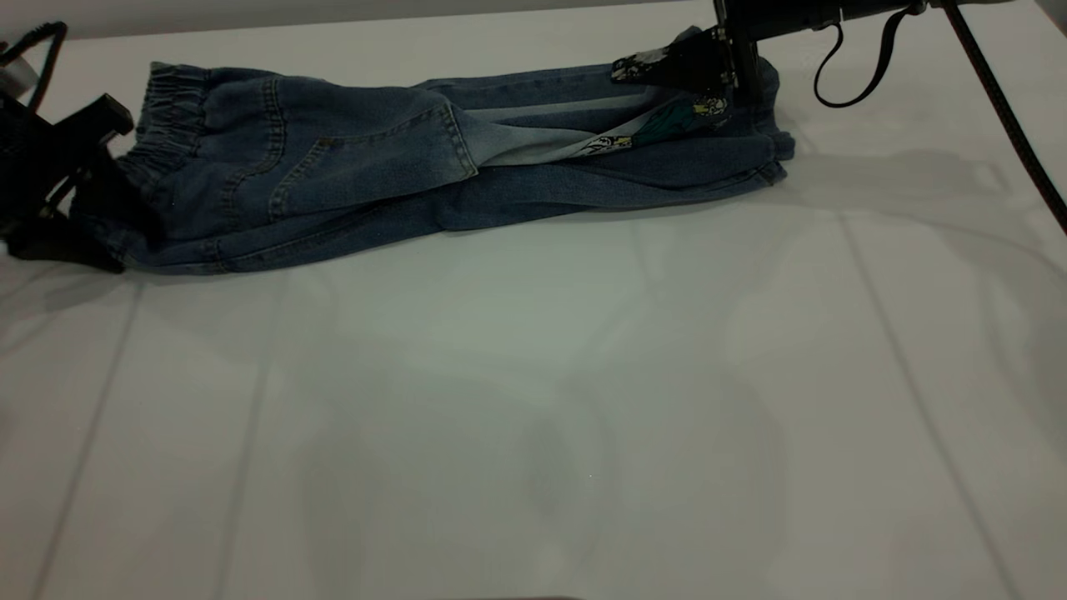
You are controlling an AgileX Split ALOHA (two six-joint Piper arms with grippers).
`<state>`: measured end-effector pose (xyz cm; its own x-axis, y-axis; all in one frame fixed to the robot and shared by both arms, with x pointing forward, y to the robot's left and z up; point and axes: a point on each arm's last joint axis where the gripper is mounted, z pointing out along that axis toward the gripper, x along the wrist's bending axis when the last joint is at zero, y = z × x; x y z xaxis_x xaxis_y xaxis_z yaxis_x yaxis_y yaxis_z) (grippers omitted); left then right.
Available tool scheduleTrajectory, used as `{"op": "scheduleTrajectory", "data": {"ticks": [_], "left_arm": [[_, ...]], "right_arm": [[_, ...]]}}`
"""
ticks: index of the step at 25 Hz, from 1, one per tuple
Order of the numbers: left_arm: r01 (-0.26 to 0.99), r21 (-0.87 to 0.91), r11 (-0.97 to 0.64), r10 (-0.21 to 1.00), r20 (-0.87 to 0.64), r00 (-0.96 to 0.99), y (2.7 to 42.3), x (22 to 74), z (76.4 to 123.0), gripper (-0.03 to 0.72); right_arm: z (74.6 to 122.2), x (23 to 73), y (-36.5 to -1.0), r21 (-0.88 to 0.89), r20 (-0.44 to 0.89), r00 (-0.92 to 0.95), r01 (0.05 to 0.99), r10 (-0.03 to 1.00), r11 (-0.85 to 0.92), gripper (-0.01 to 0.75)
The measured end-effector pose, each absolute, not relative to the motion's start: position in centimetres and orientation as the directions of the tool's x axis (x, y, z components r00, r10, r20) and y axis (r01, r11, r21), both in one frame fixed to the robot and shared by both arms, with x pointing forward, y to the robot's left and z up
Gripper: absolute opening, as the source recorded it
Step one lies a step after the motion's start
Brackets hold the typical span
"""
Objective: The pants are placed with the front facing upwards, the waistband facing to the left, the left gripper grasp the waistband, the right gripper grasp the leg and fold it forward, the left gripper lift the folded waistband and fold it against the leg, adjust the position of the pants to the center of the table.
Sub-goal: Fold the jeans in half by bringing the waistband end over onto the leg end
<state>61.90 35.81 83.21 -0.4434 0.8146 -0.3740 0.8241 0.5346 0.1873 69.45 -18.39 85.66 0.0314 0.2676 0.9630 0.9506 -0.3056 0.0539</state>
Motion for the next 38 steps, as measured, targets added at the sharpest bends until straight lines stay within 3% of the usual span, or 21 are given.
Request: {"op": "scheduleTrajectory", "data": {"ticks": [2, 4, 10, 17, 23, 29, 38], "left_arm": [[0.822, 0.195, 0.535, 0.816, -0.370, -0.444, 35.9, 61.9, 83.2, 0.090], [0.819, 0.204, 0.536, 0.817, -0.369, -0.443, 35.9, 62.0, 83.3, 0.062], [0.826, 0.270, 0.495, 0.844, -0.373, -0.385, 35.8, 62.2, 86.3, 0.060], [0.823, 0.425, 0.376, 0.902, -0.373, -0.219, 34.7, 61.8, 93.9, 0.060], [0.800, 0.535, 0.273, 0.929, -0.363, -0.074, 33.3, 60.2, 99.9, 0.060], [0.794, 0.585, 0.165, 0.935, -0.349, 0.063, 30.5, 58.8, 103.1, 0.060], [0.788, 0.615, 0.028, 0.916, -0.330, 0.226, 25.4, 57.9, 104.2, 0.060]], "right_arm": [[85.7, 69.3, -18.0, 0.053, 0.965, 0.026, 0.956, 0.262, -0.289, 0.468], [85.9, 69.1, -17.4, 0.049, 0.969, 0.020, 0.962, 0.246, -0.269, 0.464], [88.4, 69.3, -16.3, 0.114, 0.973, -0.059, 0.963, 0.222, -0.244, 0.462], [90.9, 70.5, -13.9, 0.191, 0.963, -0.133, 0.950, 0.234, -0.248, 0.462], [89.7, 68.7, -8.2, 0.228, 0.918, -0.149, 0.957, 0.369, -0.182, 0.461], [87.9, 67.4, -3.9, 0.299, 0.833, -0.164, 0.937, 0.528, -0.181, 0.461], [83.1, 66.5, -1.0, 0.260, 0.810, -0.157, 0.960, 0.564, -0.107, 0.461]]}}
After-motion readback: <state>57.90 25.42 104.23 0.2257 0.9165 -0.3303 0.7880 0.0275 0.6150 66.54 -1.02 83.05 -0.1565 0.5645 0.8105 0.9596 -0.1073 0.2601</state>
